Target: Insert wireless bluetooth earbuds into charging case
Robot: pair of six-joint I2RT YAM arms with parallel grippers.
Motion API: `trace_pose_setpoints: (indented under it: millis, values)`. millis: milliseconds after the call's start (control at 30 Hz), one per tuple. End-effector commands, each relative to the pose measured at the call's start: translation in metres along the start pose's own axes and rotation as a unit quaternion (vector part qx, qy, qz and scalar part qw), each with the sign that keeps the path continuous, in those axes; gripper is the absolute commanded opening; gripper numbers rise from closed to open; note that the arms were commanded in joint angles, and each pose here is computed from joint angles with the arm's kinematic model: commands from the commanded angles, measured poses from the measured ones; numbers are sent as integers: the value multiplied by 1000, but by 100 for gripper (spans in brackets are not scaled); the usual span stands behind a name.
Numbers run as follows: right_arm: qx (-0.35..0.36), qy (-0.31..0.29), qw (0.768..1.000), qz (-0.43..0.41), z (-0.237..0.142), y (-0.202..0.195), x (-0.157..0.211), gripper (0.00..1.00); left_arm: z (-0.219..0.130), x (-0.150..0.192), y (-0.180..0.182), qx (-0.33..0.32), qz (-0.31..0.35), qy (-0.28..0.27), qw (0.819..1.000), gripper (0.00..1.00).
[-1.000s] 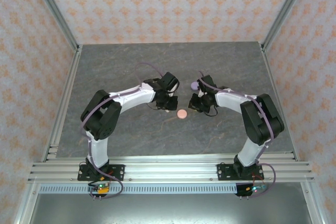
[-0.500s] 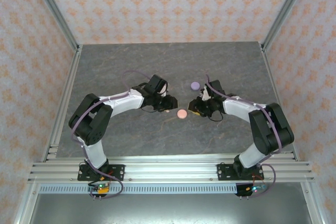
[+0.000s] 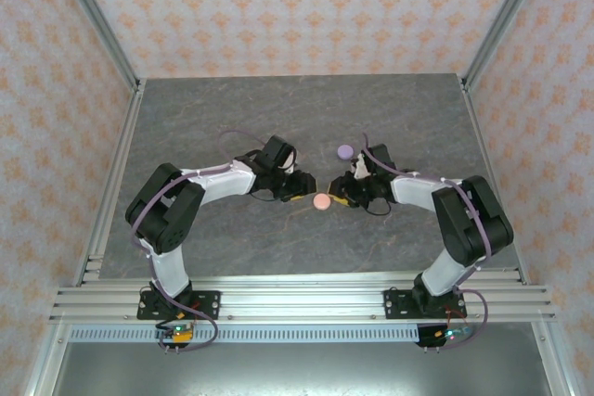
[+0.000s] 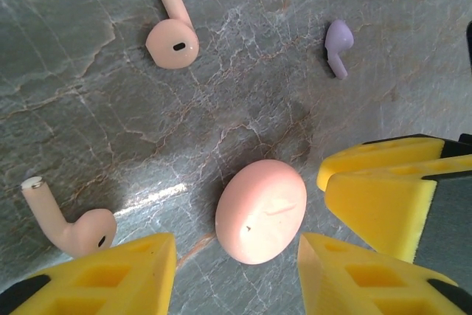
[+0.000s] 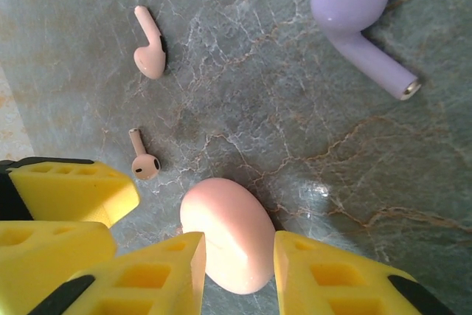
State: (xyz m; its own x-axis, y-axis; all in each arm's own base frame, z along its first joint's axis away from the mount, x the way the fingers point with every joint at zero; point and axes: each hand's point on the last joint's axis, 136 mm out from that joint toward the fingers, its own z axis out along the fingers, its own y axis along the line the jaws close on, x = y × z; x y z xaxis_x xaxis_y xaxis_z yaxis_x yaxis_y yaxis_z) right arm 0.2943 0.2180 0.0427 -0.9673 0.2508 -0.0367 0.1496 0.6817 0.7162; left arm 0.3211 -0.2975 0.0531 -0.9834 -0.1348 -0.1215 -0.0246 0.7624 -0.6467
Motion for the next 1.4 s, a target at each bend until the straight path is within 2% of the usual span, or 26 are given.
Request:
trace_pose_setpoints:
  millis: [0,367,833,1067,1367]
  values:
    - [-3,6,1000,-3,3,2,2,31,7,11,1,2,2,16,1000,50]
    - [6,22,1000,-7,5,-3,12,31,22,17,0,4,1,33,999,49]
    - [22,30,999,1,11,-14,17,21,28,17,-9,27,2,33,999,49]
    - [25,29,999,3,12,-16,17,20,41,22,-3,30,-15,42,999,45]
    - [22,29,999,13,17,-20,17,19,41,22,-8,45,-22,41,998,43]
